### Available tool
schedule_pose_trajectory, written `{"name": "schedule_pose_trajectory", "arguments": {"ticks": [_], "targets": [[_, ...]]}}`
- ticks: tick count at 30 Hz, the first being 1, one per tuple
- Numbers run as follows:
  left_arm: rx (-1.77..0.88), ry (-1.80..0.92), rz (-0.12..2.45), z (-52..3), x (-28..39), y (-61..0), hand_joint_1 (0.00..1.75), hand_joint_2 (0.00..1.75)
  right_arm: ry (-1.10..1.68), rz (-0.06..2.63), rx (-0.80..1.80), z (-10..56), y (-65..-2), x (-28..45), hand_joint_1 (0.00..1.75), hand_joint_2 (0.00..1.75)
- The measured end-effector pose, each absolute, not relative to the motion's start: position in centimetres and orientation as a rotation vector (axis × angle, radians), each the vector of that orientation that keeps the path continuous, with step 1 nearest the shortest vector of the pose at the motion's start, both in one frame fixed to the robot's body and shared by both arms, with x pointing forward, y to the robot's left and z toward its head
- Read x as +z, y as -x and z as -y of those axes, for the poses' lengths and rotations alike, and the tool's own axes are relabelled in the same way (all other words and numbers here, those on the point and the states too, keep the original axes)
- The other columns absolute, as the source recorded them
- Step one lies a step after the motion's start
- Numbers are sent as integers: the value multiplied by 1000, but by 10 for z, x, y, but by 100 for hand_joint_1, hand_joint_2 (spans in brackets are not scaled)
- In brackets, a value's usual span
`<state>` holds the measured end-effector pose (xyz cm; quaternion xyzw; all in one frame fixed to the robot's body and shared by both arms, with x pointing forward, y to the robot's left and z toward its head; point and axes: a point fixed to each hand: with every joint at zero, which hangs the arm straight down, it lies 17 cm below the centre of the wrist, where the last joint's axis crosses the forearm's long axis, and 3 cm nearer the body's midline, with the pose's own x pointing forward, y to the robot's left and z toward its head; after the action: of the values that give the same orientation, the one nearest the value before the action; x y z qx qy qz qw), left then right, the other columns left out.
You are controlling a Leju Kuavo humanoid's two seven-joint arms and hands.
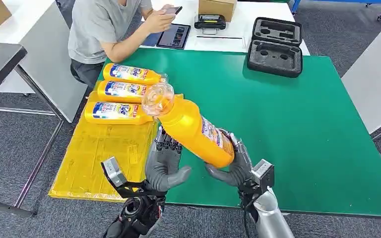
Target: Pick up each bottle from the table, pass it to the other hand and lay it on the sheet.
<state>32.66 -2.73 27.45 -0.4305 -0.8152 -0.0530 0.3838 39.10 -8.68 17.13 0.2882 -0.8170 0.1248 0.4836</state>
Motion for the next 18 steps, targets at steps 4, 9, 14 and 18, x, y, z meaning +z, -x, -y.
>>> {"name": "schedule_pose_trajectory", "arguments": {"ticks": [4, 9, 14, 18], "targets": [[-142, 1092, 2080, 28, 274, -326, 0, 175, -709, 1988, 310, 84, -390, 171, 175, 175], [-152, 1031, 2098, 28, 272, -330, 0, 175, -726, 1984, 331, 74, -385, 172, 175, 175], [-136, 993, 2107, 25, 271, -334, 0, 175, -715, 1990, 369, 61, -383, 173, 175, 175], [-140, 918, 2130, 25, 270, -339, 0, 175, -693, 1994, 394, 54, -380, 171, 175, 175]]}}
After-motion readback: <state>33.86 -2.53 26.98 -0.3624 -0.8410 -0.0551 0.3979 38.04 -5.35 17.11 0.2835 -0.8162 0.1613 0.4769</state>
